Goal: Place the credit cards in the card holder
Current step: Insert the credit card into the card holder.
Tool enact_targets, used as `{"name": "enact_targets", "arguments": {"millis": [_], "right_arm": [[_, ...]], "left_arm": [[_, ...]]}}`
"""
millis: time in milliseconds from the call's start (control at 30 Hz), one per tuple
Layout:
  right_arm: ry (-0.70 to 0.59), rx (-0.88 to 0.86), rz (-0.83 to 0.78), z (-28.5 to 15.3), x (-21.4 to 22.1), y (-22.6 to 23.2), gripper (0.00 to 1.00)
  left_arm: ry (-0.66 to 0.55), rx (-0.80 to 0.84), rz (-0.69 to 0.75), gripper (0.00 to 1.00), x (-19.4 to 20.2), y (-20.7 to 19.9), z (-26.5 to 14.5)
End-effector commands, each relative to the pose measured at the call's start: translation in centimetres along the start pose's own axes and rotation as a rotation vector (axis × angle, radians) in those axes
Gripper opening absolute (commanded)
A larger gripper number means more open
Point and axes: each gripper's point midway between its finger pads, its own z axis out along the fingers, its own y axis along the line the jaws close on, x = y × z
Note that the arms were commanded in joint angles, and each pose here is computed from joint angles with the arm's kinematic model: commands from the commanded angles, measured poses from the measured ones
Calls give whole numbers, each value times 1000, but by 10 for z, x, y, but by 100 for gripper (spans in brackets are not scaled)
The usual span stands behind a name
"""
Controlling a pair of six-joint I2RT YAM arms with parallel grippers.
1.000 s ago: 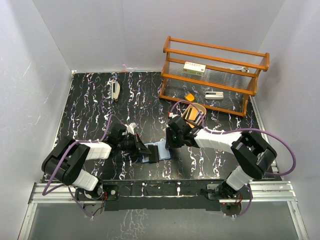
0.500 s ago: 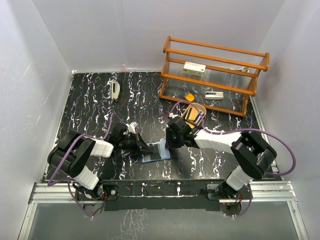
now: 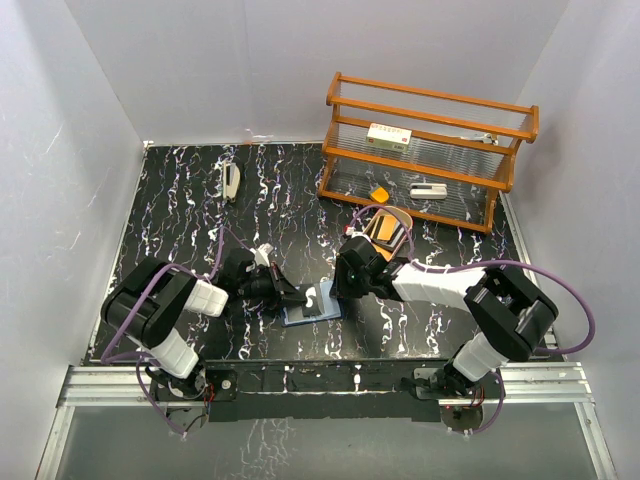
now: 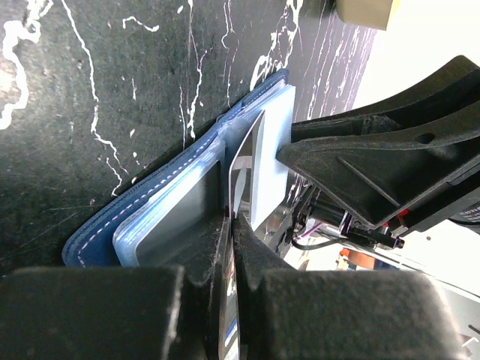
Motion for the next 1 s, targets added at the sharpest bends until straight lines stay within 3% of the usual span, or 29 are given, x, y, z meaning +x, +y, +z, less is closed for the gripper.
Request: {"name": "enact_targets", "arguments": {"millis": [0,400,533,600,967], "right_arm": [[14,-22,30,-2,9,4,18],[13,-30,43,0,9,6,18],[3,-20,33,-6,4,7,22],[-6,-21,21,-12,0,9,24],[-21,-78,-1,-28,-8,23,30]], "left_arm": [[-24,-19,-13,0,0,10,2],[4,-15,-5,0,8,3,11],[-2,-35,18,24,4,1,10],[-6,-68,48,31,1,1,7],[-54,-118,115,44,-13,-21,-7]]}}
